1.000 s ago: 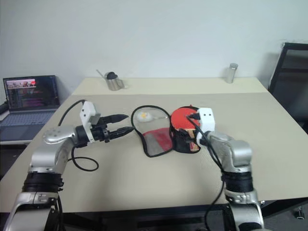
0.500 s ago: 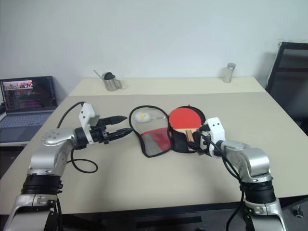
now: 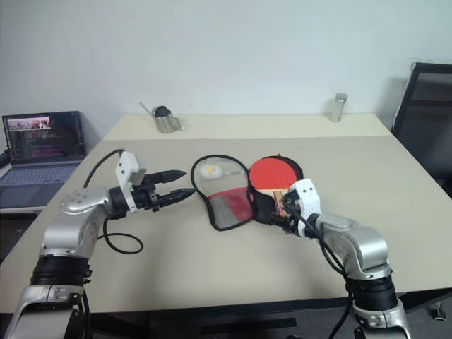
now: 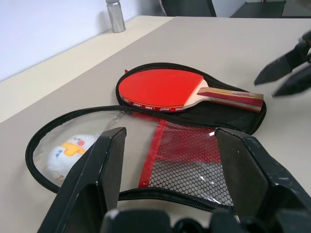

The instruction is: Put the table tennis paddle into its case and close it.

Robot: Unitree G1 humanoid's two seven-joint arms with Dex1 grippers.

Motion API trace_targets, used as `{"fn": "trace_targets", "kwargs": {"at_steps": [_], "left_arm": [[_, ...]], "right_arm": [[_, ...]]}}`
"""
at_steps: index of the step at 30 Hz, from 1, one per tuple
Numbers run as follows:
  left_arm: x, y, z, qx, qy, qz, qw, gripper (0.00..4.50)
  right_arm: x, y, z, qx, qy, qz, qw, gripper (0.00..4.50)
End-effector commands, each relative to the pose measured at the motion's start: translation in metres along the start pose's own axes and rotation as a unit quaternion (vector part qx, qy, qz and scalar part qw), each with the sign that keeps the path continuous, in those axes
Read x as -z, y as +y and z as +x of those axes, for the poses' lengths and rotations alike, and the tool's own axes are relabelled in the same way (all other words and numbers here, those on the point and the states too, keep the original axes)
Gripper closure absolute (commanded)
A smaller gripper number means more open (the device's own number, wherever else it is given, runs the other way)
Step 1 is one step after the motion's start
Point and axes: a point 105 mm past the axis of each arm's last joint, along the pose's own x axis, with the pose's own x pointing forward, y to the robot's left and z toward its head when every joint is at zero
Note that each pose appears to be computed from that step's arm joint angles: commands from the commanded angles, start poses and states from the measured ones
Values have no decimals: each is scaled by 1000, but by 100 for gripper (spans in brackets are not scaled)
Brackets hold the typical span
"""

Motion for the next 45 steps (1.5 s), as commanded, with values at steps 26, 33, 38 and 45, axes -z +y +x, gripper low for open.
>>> {"fn": "trace_targets", "kwargs": {"at_steps": [26, 33, 38, 45], "left_arm": [[-11, 5, -7, -12, -6, 25, 1000, 133], [16, 18, -18, -55, 41, 18, 997, 133], [40, 32, -26, -93, 93, 23, 991, 133], [75, 58, -22, -170, 155, 4, 973, 133]], "right_arm": [[1, 0, 6, -16, -16, -189, 982, 445], [-36, 14, -19, -63, -46, -189, 979, 445], [-57, 26, -36, -105, -53, -197, 973, 445], [-77, 29, -50, -117, -56, -233, 964, 445]]}}
